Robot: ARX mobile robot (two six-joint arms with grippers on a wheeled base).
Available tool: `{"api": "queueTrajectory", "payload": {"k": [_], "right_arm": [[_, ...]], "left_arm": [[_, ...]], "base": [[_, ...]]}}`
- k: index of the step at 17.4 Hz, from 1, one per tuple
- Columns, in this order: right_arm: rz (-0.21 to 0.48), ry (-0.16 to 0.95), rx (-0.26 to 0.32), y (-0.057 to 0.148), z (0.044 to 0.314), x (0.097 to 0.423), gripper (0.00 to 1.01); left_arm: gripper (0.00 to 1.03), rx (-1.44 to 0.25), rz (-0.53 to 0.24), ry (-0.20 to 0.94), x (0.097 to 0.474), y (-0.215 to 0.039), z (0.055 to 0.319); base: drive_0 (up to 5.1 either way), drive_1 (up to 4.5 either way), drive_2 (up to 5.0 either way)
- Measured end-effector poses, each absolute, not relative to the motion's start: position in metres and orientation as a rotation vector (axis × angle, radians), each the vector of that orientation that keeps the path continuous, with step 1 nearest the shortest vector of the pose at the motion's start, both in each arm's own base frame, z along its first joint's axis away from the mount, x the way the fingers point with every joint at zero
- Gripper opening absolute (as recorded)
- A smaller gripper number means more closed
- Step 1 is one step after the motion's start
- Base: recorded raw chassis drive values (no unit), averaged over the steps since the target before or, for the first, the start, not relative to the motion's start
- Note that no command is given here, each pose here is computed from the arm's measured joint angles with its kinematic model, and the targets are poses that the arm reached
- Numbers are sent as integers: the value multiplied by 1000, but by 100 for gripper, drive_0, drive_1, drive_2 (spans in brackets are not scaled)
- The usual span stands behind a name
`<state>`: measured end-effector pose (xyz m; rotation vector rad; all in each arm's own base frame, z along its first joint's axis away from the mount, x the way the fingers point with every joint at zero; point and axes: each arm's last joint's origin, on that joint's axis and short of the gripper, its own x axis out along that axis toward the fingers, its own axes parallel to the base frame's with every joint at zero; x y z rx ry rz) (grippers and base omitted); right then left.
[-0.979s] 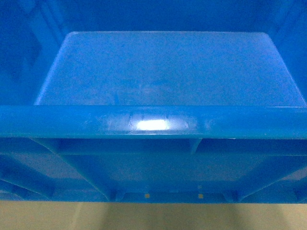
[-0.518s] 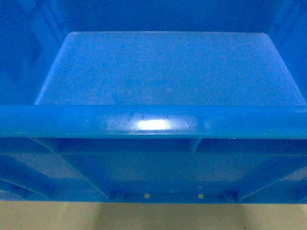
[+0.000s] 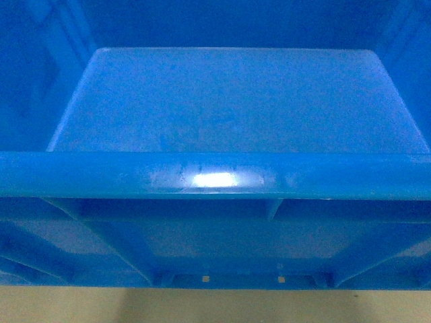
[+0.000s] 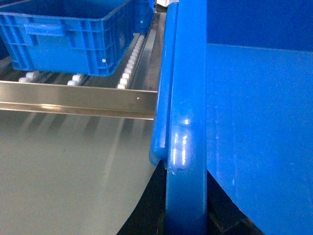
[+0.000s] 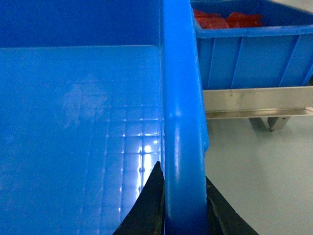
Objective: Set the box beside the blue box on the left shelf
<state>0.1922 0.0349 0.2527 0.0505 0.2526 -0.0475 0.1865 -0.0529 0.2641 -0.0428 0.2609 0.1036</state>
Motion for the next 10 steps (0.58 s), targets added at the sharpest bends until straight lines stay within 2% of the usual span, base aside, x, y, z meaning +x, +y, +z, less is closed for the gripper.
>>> {"api": "queueTrajectory", "payload": {"k": [10], "right_arm": [[-47, 250, 51, 35, 252, 192, 9]], "left_arm": [[9, -44, 103, 257, 187, -53, 264]], "base": [[0, 0, 0]]}}
